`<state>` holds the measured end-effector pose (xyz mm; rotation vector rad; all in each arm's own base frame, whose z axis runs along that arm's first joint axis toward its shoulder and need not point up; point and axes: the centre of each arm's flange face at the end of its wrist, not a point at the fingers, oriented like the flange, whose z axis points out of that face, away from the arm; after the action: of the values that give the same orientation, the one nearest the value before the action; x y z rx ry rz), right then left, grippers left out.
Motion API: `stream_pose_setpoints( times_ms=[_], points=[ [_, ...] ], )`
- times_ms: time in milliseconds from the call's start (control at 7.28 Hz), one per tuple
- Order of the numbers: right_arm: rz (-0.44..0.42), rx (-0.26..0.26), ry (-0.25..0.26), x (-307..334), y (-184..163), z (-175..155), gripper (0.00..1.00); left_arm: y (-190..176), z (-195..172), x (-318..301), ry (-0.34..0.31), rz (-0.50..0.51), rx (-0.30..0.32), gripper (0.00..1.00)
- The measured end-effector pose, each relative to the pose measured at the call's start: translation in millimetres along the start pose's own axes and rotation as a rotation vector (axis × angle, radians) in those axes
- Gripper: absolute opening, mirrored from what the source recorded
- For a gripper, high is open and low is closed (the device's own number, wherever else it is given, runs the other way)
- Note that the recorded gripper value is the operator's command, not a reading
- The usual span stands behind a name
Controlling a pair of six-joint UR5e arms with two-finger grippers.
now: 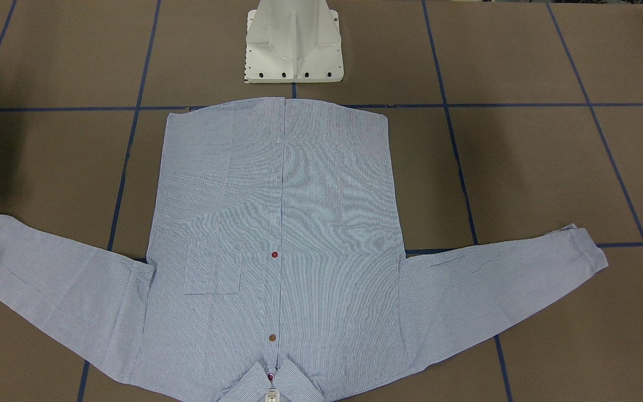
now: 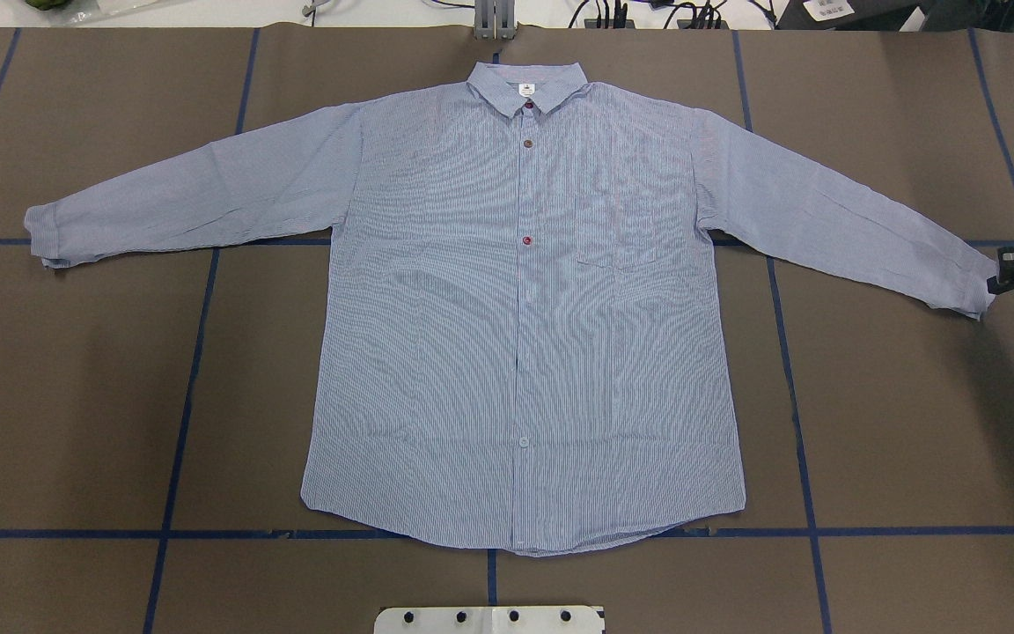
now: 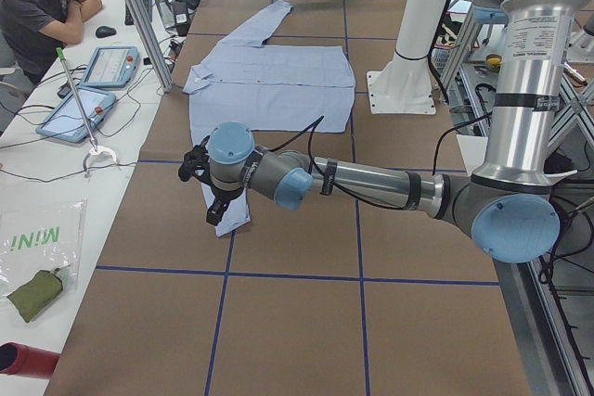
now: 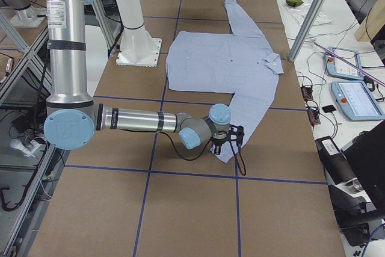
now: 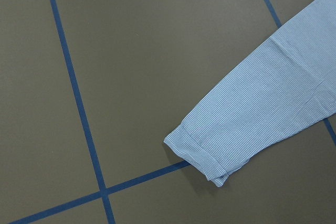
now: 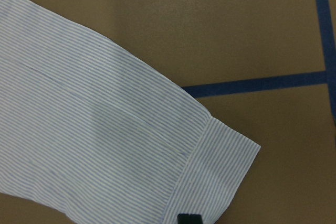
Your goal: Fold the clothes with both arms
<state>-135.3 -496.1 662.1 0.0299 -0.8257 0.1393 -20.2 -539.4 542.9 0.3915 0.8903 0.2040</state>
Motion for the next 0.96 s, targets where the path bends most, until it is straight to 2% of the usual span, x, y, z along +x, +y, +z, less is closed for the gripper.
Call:
stream_pose_setpoints(
  times_ms=[962],
  points=[
    [-0.019, -0.025, 0.046, -1, 10, 24, 0.43, 0, 0, 0, 0.000, 0.001, 0.001, 1.00]
  ],
)
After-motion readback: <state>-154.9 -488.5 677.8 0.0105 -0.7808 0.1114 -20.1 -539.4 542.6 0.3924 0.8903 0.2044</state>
